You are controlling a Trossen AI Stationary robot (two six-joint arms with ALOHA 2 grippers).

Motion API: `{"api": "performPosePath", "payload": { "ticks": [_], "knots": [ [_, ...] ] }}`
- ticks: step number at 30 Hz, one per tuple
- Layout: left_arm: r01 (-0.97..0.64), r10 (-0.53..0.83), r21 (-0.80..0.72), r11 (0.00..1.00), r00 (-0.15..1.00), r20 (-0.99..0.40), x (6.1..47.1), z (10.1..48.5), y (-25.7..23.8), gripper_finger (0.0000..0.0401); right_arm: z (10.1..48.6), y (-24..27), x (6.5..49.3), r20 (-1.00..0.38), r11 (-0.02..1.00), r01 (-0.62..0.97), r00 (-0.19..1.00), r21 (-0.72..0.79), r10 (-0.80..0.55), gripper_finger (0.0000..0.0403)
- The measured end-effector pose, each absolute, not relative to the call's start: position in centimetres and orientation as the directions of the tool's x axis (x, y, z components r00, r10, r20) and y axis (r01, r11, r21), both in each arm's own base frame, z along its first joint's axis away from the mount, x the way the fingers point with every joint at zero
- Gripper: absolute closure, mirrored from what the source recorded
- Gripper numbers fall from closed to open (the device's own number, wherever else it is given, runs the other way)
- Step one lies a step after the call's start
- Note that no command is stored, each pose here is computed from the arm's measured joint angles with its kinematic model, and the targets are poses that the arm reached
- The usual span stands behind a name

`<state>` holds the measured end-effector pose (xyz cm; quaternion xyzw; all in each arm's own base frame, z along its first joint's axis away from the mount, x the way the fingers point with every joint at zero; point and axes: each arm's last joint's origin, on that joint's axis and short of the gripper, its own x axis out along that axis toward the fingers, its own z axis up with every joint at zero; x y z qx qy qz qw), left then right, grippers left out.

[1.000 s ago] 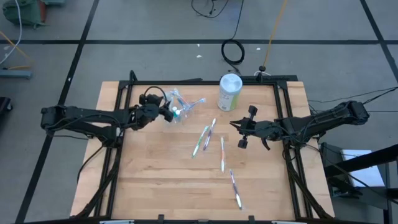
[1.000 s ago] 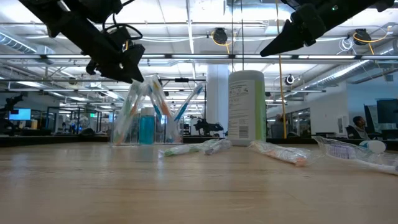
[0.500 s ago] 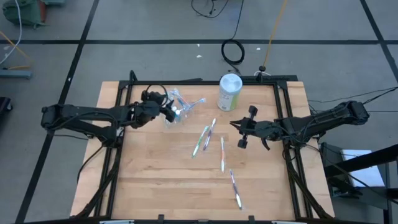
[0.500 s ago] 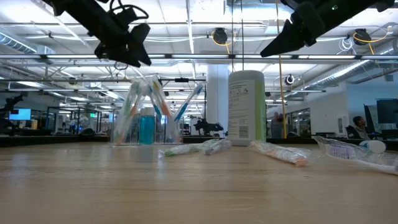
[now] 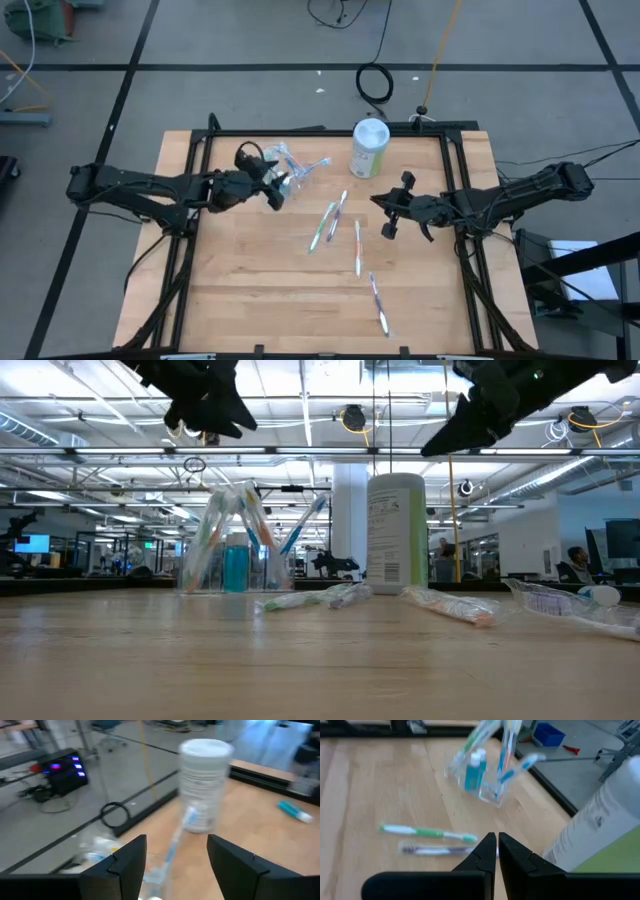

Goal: Pick & Place toothbrushing station
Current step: Put the purple toothbrush into the transparent organizer

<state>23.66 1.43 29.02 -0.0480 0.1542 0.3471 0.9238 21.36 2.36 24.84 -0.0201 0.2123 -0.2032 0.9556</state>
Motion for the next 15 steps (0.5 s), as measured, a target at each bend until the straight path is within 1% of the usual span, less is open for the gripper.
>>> {"api": "performPosePath", "payload": {
  "ticks": [4,7,12,15],
  "knots": [
    [-0.575,0.542,0.000,0.818,0.772,-0.333,23.8,29.0,0.1,0.0185,23.4,2.3,21.0,-0.429,0.915,0.383,0.810,-0.130,-0.400,0.0392],
    [-0.529,0.497,-0.004,0.849,0.799,-0.338,23.8,28.9,-0.9,0.0185,22.5,2.2,20.7,-0.449,0.913,0.383,0.798,-0.139,-0.402,0.0392],
    [-0.454,0.423,-0.013,0.891,0.839,-0.344,23.7,28.9,-2.5,0.0185,21.8,2.2,20.5,-0.462,0.913,0.380,0.790,-0.149,-0.404,0.0391],
    [-0.385,0.348,-0.037,0.922,0.867,-0.358,23.7,28.8,-3.4,0.0185,21.8,2.2,20.5,-0.455,0.911,0.395,0.795,-0.116,-0.403,0.0384]
  ]
}}
